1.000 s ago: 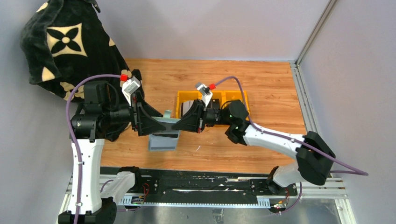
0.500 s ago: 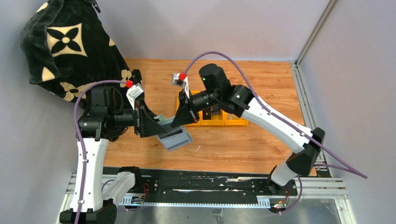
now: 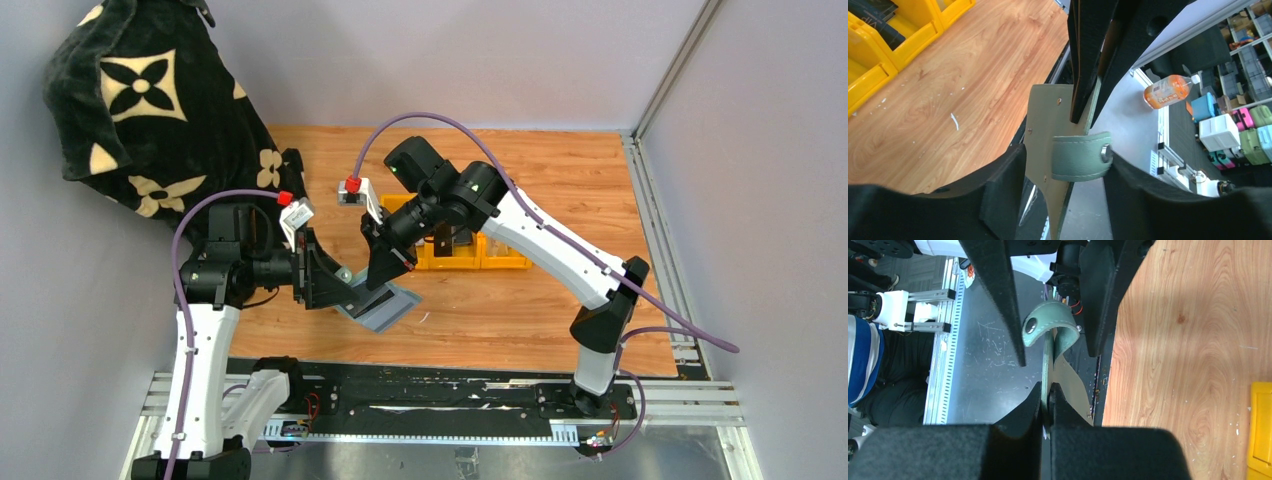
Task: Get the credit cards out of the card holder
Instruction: Remove the credit card from the card holder.
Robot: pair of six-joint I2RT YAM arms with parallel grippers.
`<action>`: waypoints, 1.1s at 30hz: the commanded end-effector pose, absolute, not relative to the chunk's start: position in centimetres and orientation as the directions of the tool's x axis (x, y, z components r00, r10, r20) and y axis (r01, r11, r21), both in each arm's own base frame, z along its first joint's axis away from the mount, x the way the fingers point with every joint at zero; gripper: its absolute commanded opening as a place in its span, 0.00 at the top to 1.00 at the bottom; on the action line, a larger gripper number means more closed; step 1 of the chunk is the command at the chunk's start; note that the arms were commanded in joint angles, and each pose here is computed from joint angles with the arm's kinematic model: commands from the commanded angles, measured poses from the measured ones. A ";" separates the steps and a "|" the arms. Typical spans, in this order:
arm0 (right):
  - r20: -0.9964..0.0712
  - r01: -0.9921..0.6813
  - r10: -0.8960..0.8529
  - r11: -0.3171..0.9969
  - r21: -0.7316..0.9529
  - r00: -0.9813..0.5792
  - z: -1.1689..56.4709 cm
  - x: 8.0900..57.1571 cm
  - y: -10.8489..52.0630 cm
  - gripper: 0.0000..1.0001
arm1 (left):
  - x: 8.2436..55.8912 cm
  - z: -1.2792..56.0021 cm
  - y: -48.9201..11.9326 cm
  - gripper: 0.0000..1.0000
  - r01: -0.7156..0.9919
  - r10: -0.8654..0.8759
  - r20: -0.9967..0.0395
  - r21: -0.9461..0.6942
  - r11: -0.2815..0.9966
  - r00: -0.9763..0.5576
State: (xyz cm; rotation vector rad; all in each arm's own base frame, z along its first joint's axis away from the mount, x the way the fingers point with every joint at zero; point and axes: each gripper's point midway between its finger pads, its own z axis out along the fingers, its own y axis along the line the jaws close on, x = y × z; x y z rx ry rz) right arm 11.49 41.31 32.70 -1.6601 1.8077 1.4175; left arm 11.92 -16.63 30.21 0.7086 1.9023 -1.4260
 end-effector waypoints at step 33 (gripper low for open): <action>-0.821 -0.882 -0.381 -0.031 0.470 -0.425 36.8 16.0 42.0 0.53 | 12.7 30.8 -16.7 1.00 0.751 0.042 -0.766 -0.616 0.236 -0.641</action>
